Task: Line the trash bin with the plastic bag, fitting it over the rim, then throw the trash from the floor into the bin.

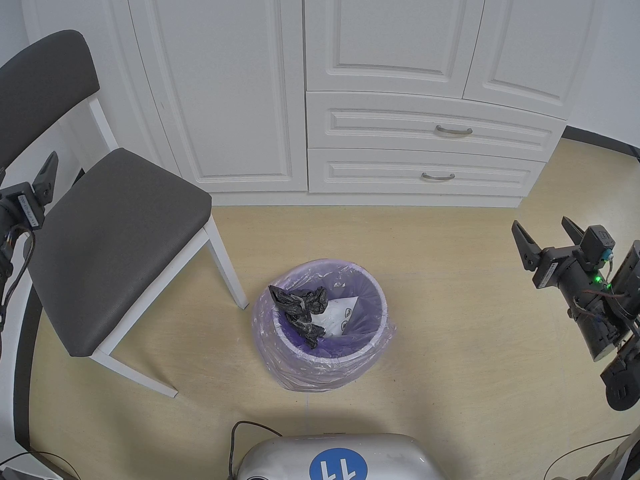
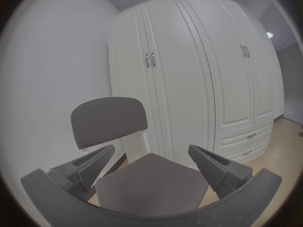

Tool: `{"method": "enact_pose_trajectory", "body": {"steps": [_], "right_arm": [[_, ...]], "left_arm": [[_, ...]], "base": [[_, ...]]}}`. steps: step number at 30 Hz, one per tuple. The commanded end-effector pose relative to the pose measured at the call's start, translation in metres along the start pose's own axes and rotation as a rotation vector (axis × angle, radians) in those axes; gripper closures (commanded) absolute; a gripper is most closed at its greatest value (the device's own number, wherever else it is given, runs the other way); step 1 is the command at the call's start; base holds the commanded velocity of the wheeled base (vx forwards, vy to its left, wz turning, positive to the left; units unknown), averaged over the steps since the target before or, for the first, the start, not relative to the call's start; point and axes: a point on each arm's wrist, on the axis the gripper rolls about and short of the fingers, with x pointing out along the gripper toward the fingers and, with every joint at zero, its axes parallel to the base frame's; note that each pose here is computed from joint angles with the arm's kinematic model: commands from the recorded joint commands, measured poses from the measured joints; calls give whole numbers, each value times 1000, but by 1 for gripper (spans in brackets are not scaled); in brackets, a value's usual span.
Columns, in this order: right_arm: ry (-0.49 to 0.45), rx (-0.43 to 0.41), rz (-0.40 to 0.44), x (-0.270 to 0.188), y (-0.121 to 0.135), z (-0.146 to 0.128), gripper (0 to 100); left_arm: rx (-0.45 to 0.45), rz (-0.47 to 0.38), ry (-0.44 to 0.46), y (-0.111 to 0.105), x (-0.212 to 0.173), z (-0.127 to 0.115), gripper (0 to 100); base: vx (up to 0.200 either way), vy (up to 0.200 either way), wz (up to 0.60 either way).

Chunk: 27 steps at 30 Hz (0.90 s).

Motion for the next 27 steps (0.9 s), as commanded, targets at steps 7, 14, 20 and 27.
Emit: {"method": "enact_pose_trajectory", "body": {"steps": [7, 14, 20, 27], "right_arm": [[-73, 31, 20, -40, -5, 20, 0], [-113, 41, -9, -69, -19, 27, 0], [-175, 52, -52, -105, -36, 38, 0], [-156, 47, -53, -150, -50, 48, 0]], "left_arm": [[-21, 22, -24, 19, -45, 8, 0], [-24, 22, -22, 27, -69, 11, 0], [-45, 25, -37, 32, -81, 14, 0], [-90, 19, -21, 39, -103, 12, 0]], "base": [[0, 0, 0], [0, 0, 0], [0, 0, 0], [0, 0, 0]]}}
